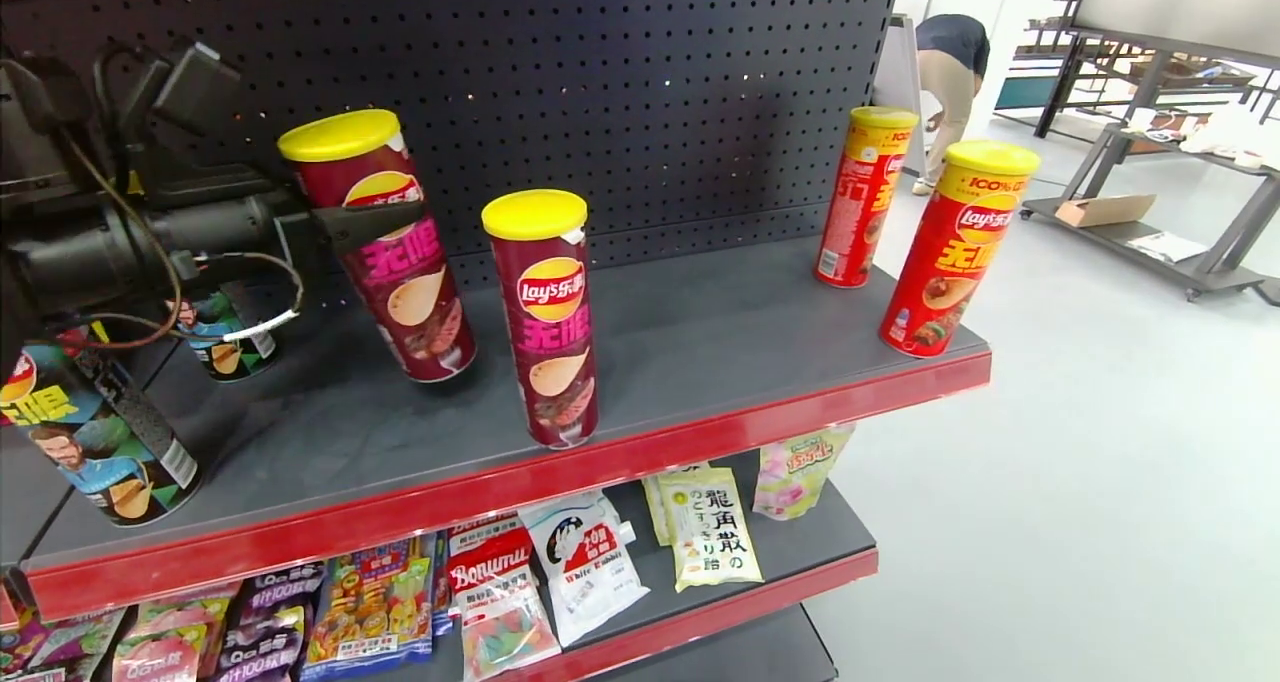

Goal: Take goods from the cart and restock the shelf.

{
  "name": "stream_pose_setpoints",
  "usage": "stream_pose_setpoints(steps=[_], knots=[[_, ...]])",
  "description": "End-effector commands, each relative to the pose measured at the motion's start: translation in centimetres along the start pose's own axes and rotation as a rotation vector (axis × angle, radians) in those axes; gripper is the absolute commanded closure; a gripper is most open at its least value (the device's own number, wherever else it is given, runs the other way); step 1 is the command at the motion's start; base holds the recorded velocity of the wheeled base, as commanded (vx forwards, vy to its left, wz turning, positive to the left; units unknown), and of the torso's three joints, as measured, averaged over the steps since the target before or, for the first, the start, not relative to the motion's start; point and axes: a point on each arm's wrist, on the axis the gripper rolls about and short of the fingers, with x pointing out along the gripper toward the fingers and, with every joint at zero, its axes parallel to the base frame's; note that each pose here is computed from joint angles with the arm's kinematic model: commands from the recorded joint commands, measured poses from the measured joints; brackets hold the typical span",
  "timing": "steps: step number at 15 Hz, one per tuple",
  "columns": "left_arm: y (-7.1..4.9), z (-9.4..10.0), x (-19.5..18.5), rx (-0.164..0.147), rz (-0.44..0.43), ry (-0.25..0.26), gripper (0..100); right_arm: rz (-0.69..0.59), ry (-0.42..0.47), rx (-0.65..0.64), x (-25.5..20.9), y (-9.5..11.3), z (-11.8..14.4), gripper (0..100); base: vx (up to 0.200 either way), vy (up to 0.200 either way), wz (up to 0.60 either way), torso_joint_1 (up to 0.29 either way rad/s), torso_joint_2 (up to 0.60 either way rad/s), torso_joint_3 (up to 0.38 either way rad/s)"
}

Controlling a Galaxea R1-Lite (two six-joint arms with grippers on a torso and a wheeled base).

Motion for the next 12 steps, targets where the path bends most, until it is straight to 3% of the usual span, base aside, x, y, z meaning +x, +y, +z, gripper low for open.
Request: stream_pose_setpoints(steps=[1,3,7,12], knots=[[2.1,-1.6,3.3,-0.026,-0.034,0.025,100,0.001,0.001,-0.001,0.0,0.0,0.0,0,0.0,0.0,0.0,0.0,0.0,0.0],[3.4,-2.0,5.6,-0.023,-0.05,0.025,100,0.001,0.001,-0.001,0.0,0.0,0.0,0,0.0,0.0,0.0,0.0,0.0,0.0],[3.5,-3.5,9.6,-0.027,-0.14,0.02,100,0.001,0.001,-0.001,0.0,0.0,0.0,0,0.0,0.0,0.0,0.0,0.0,0.0],[4.4,-4.3,11.3,-0.02,-0.272,-0.008,100,0.001,0.001,-0.001,0.0,0.0,0.0,0,0.0,0.0,0.0,0.0,0.0,0.0]])
